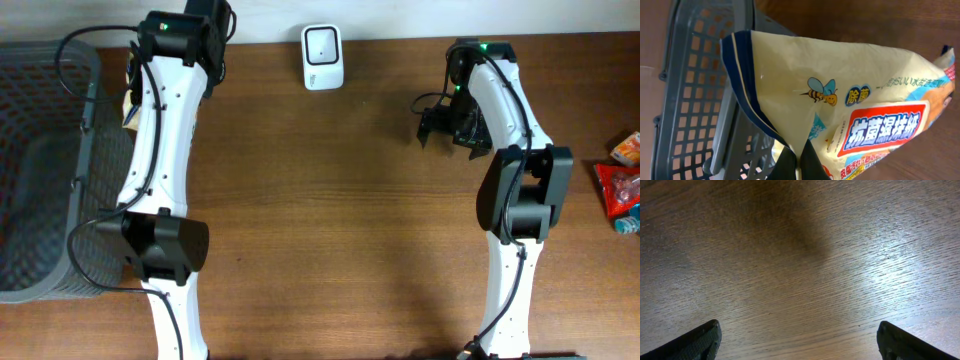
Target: Scan the item barcode
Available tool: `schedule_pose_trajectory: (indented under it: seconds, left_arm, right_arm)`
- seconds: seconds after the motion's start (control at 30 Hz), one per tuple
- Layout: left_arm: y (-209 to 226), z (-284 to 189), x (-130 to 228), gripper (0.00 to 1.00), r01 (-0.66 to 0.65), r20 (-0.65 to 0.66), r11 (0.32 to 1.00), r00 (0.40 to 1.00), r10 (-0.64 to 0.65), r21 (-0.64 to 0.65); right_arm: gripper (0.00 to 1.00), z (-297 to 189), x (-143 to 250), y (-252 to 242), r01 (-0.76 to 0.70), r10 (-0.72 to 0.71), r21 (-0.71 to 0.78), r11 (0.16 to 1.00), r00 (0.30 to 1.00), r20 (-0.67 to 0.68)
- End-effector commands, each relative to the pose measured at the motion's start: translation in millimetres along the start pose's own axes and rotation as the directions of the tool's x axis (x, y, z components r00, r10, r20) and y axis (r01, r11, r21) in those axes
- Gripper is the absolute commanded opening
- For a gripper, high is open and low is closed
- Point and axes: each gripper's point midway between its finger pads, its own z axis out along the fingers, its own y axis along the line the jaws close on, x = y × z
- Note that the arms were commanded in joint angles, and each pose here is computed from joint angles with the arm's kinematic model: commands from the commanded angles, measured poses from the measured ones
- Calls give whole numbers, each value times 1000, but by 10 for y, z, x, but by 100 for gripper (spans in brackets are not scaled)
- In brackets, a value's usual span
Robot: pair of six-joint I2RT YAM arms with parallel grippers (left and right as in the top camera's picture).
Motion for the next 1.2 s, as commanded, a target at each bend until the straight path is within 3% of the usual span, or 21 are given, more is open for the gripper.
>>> schedule_pose_trajectory:
  seconds: [0.0, 0.13, 0.27, 0.3, 0.4, 0.53, 0.6, 0.67, 0.73, 0.77, 0.83, 0.9, 0.97, 1.0, 1.17]
  left_arm:
    - [-179, -121, 33, 0, -58, 18, 998, 998, 58, 17]
    - [-705, -156, 231, 0, -199, 21, 980, 980, 199, 3]
    - [-1206, -319, 475, 0, -254, 57, 967, 966, 253, 3]
    - [-1345, -446, 514, 7, -275, 84, 961, 959, 272, 27]
    - [-1804, -781, 661, 3, -311, 141, 936, 947, 290, 163]
    - [-2111, -1085, 780, 22, -349, 205, 908, 930, 305, 232]
    - [-2410, -1265, 979, 38, -366, 186, 847, 930, 318, 385]
    - [-2694, -1450, 1173, 45, -352, 143, 748, 933, 331, 563]
    - [-2850, -1589, 1281, 74, -328, 115, 667, 932, 343, 668]
    - [-2880, -1622, 1305, 79, -323, 110, 649, 931, 347, 688]
    - [-2981, -1751, 1379, 70, -303, 96, 579, 928, 360, 757]
    - [-3035, -1811, 1351, 70, -356, 158, 525, 910, 385, 773]
    - [-2919, -1714, 1218, 70, -376, 177, 568, 910, 374, 732]
    - [-2750, -1581, 1079, 68, -360, 160, 623, 922, 354, 694]
    - [-2151, -873, 791, 71, -204, -30, 731, 956, 293, 651]
  right_arm:
    - [98, -87, -41, -15, -11, 11, 2, 1000, 1000, 29]
    - [98, -87, -41, -15, -11, 11, 2, 1000, 1000, 29]
    - [98, -87, -41, -15, -11, 11, 2, 1000, 1000, 29]
    - [98, -87, -41, -15, -11, 11, 2, 1000, 1000, 29]
    - [98, -87, -40, -16, -11, 11, 2, 1000, 1000, 29]
    - [98, -87, -41, -15, -11, 11, 2, 1000, 1000, 29]
    - [98, -88, -42, -15, -11, 11, 1, 1000, 1000, 29]
    - [98, -87, -41, -15, -11, 11, 2, 1000, 1000, 29]
    - [98, -87, -41, -15, -11, 11, 2, 1000, 1000, 29]
    - [98, -87, -40, -16, -10, 10, 2, 1000, 1000, 29]
    - [98, -87, -41, -15, -10, 10, 2, 1000, 1000, 29]
    - [98, -87, -41, -15, -11, 11, 2, 1000, 1000, 29]
    - [98, -87, -41, -15, -11, 11, 2, 1000, 1000, 29]
    - [98, -87, -41, -15, -11, 11, 2, 1000, 1000, 29]
    - [98, -87, -41, -15, -11, 11, 2, 1000, 1000, 29]
